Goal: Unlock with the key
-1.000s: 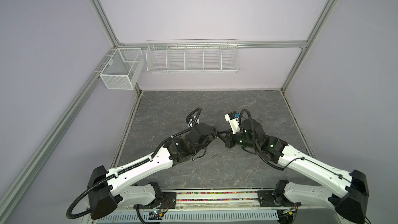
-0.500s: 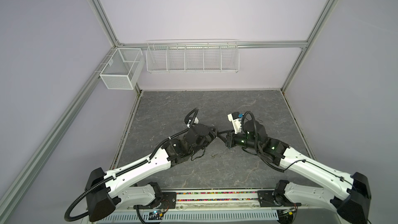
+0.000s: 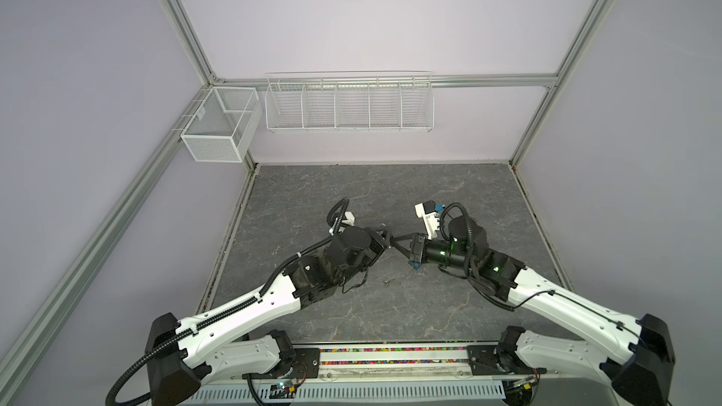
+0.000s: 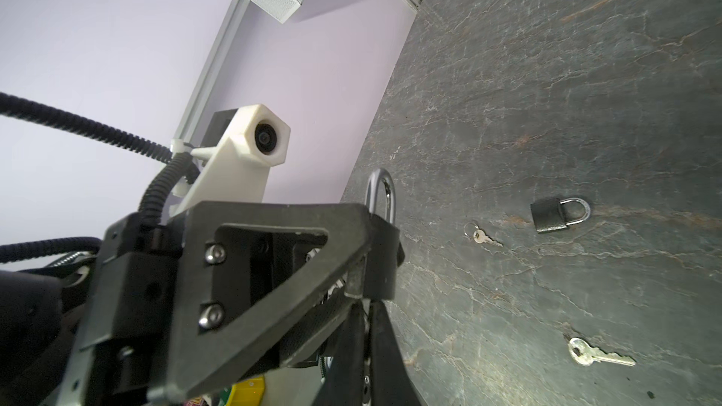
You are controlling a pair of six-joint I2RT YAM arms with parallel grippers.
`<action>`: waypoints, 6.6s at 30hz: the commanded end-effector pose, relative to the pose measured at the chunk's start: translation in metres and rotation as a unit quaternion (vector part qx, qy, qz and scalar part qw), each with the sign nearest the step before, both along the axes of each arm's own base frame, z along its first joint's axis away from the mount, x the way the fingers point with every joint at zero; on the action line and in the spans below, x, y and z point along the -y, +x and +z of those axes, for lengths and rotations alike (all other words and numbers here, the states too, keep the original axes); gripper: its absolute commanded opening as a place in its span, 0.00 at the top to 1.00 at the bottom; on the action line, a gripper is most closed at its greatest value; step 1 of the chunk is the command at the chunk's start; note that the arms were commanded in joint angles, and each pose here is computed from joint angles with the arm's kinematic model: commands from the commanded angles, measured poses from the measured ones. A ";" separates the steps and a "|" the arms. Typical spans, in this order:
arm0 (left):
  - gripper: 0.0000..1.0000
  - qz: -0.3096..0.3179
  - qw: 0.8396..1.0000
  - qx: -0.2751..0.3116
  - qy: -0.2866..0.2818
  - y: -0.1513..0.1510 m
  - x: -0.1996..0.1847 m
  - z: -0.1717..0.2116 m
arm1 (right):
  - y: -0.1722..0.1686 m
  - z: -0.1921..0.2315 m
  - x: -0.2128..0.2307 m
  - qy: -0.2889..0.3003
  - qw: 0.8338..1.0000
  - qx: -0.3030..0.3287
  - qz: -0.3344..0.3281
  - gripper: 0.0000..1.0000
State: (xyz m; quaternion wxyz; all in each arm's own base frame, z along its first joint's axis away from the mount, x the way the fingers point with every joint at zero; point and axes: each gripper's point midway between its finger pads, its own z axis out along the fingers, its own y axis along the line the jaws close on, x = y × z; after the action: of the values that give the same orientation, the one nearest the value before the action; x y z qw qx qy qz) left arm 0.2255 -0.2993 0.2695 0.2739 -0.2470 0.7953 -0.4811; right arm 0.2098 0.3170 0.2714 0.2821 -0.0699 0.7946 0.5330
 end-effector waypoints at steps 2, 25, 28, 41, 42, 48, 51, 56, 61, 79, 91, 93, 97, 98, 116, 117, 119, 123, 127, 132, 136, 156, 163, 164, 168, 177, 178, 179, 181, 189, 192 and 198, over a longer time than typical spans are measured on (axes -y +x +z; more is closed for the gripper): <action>1.00 -0.021 0.999 0.003 -0.036 -0.006 0.013 0.009 | -0.026 0.039 -0.013 0.087 0.994 0.007 0.066 0.93; 1.00 -0.005 0.998 0.010 -0.062 -0.005 0.004 0.013 | -0.025 0.053 -0.007 0.141 0.989 -0.004 0.048 0.94; 1.00 -0.006 0.998 0.012 -0.066 -0.005 0.005 0.014 | -0.027 0.055 -0.011 0.143 0.988 -0.003 0.058 0.94; 1.00 0.004 0.998 0.020 -0.057 0.004 0.003 0.016 | -0.022 0.023 -0.004 0.000 0.999 0.021 0.032 0.94; 1.00 0.006 0.999 0.022 -0.048 0.006 0.002 0.015 | -0.020 0.016 0.000 -0.025 0.999 0.022 0.026 0.93; 1.00 0.013 0.998 0.054 0.028 0.016 -0.012 0.008 | -0.013 0.002 0.022 -0.130 0.990 0.058 0.006 0.65; 1.00 0.017 0.993 0.083 0.077 0.021 -0.021 0.008 | -0.008 -0.005 0.040 -0.194 0.978 0.071 -0.015 0.60; 1.00 -0.017 0.972 0.184 0.142 0.024 -0.021 0.026 | -0.005 -0.006 0.059 -0.279 0.955 0.101 -0.012 0.49; 1.00 -0.079 0.929 0.317 0.172 0.012 -0.009 0.053 | 0.000 0.006 0.074 -0.328 0.936 0.127 -0.017 0.37; 1.00 -0.161 0.758 0.584 0.243 -0.041 0.025 0.051 | -0.004 0.066 0.074 -0.339 0.931 0.134 0.001 0.17; 1.00 -0.180 0.733 0.603 0.259 -0.046 0.035 0.036 | 0.019 0.059 0.066 -0.424 0.896 0.127 0.000 0.11; 1.00 -0.182 0.732 0.603 0.259 -0.046 0.035 0.035 | 0.022 0.057 0.064 -0.436 0.892 0.124 0.002 0.10; 1.00 -0.183 0.730 0.605 0.261 -0.047 0.035 0.034 | 0.034 0.053 0.070 -0.476 0.872 0.118 -0.019 0.10; 1.00 -0.184 0.730 0.605 0.260 -0.047 0.035 0.035 | 0.036 0.053 0.069 -0.479 0.870 0.117 -0.019 0.10; 1.00 -0.191 0.714 0.615 0.275 -0.050 0.032 0.026 | 0.034 0.040 0.067 -0.519 0.849 0.097 0.019 0.05; 1.00 -0.192 0.713 0.615 0.276 -0.050 0.032 0.025 | 0.034 0.040 0.067 -0.520 0.849 0.097 0.020 0.05; 1.00 -0.192 0.712 0.615 0.280 -0.050 0.032 0.025 | 0.036 0.041 0.069 -0.525 0.845 0.097 0.015 0.05; 1.00 -0.191 0.709 0.618 0.281 -0.050 0.031 0.026 | 0.040 0.038 0.075 -0.547 0.831 0.097 0.010 0.03; 1.00 -0.182 0.709 0.622 0.278 -0.051 0.027 0.028 | 0.041 0.033 0.083 -0.558 0.825 0.084 0.012 0.02; 1.00 -0.180 0.701 0.627 0.287 -0.050 0.025 0.027 | 0.032 0.029 0.085 -0.538 0.840 0.063 0.035 0.05; 1.00 -0.175 0.701 0.630 0.285 -0.051 0.023 0.030 | 0.021 0.028 0.085 -0.500 0.863 0.054 0.046 0.07; 1.00 -0.106 0.830 0.440 0.325 -0.004 0.000 0.028 | -0.007 0.052 0.127 -0.357 0.926 0.100 -0.069 0.09; 1.00 -0.108 0.887 0.255 0.369 0.035 -0.020 -0.008 | -0.003 0.023 0.128 -0.341 0.931 0.091 -0.099 0.08; 1.00 -0.107 0.890 0.239 0.372 0.041 -0.022 -0.011 | -0.001 0.017 0.127 -0.339 0.931 0.088 -0.101 0.09; 1.00 -0.098 0.897 0.194 0.386 0.062 -0.030 -0.023 | 0.009 -0.011 0.116 -0.344 0.931 0.075 -0.101 0.08; 1.00 -0.074 0.911 0.066 0.401 0.126 -0.066 -0.077 | 0.036 -0.064 0.078 -0.359 0.930 0.044 -0.070 0.11; 1.00 -0.073 0.912 0.054 0.400 0.133 -0.070 -0.084 | 0.039 -0.072 0.073 -0.360 0.930 0.034 -0.065 0.11; 1.00 -0.070 0.914 0.041 0.399 0.139 -0.074 -0.091 | 0.042 -0.079 0.067 -0.358 0.931 0.021 -0.063 0.11; 1.00 -0.064 0.914 0.017 0.401 0.149 -0.084 -0.104 | 0.046 -0.091 0.057 -0.352 0.934 0.003 -0.058 0.11; 1.00 -0.063 0.886 -0.095 0.450 0.182 -0.120 -0.160 | 0.054 -0.123 0.041 -0.348 0.935 -0.038 -0.059 0.10; 1.00 -0.073 0.878 -0.120 0.458 0.190 -0.121 -0.179 | 0.058 -0.128 0.044 -0.370 0.926 -0.041 -0.063 0.10; 1.00 -0.070 0.861 -0.151 0.480 0.192 -0.132 -0.207 | 0.058 -0.139 0.045 -0.394 0.916 -0.058 -0.053 0.09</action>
State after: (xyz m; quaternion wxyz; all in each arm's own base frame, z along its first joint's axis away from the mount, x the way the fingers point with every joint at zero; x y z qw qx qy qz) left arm 0.4209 -0.1761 0.0664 0.2133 -0.0973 0.9715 -0.0347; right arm 0.2676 0.2746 0.1346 0.2239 -0.1078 0.9531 0.1729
